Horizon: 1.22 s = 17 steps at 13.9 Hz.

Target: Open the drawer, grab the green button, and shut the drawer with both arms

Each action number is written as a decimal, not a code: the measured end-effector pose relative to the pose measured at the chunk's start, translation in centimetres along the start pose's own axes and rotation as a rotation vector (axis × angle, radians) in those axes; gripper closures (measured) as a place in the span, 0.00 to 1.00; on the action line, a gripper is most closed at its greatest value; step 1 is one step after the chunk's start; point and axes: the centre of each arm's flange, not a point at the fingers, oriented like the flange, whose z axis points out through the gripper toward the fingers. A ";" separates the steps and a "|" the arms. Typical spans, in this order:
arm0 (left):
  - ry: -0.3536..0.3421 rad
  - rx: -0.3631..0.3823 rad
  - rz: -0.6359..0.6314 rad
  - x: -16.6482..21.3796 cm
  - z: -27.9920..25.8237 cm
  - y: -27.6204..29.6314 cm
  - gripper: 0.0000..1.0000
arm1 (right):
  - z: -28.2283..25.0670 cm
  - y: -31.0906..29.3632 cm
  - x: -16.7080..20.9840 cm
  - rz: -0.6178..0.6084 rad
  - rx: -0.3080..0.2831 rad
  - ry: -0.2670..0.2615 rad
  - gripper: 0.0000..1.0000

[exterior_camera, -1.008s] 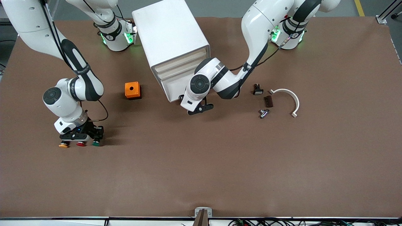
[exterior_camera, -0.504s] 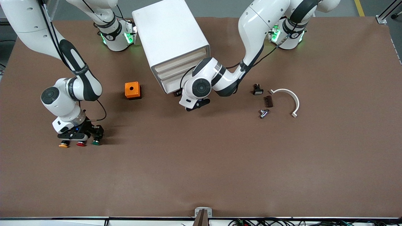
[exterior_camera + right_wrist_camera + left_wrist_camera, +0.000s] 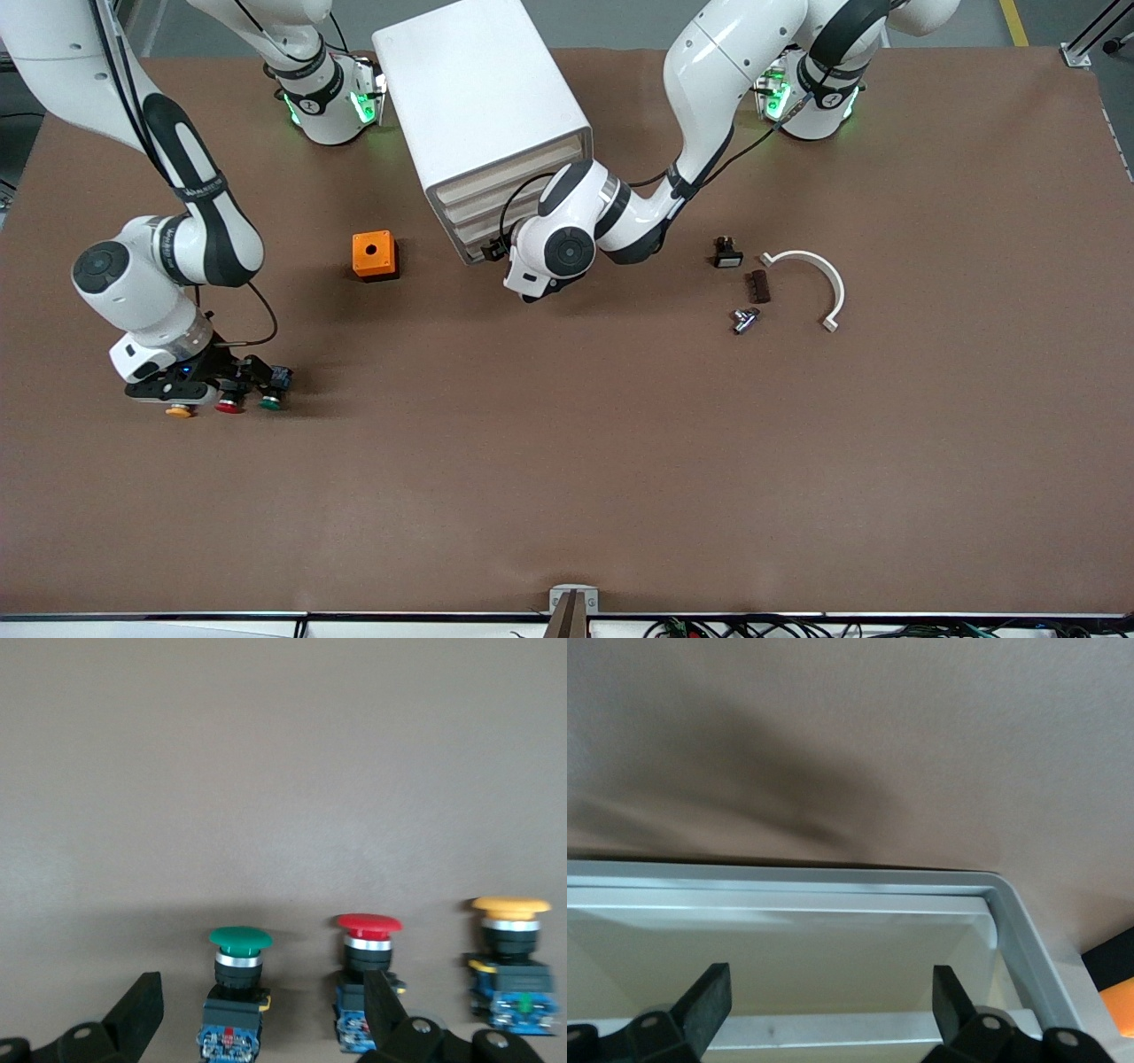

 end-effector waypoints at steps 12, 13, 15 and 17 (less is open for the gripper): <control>0.210 -0.057 0.010 4.5 -9.8 -0.1 0.00 | -19.0 0.6 4.5 -0.021 -0.027 -0.161 0.00; 0.257 -0.064 0.022 4.9 -12.9 -0.5 0.00 | -20.7 0.2 4.4 -0.026 -0.029 -0.164 0.00; 0.316 -0.071 0.033 5.4 -19.2 -1.9 0.00 | -23.9 -0.6 4.1 -0.023 -0.034 -0.170 0.00; 0.353 -0.044 0.069 5.4 -25.4 -4.3 0.00 | -26.4 -1.7 3.9 -0.015 -0.035 -0.182 0.00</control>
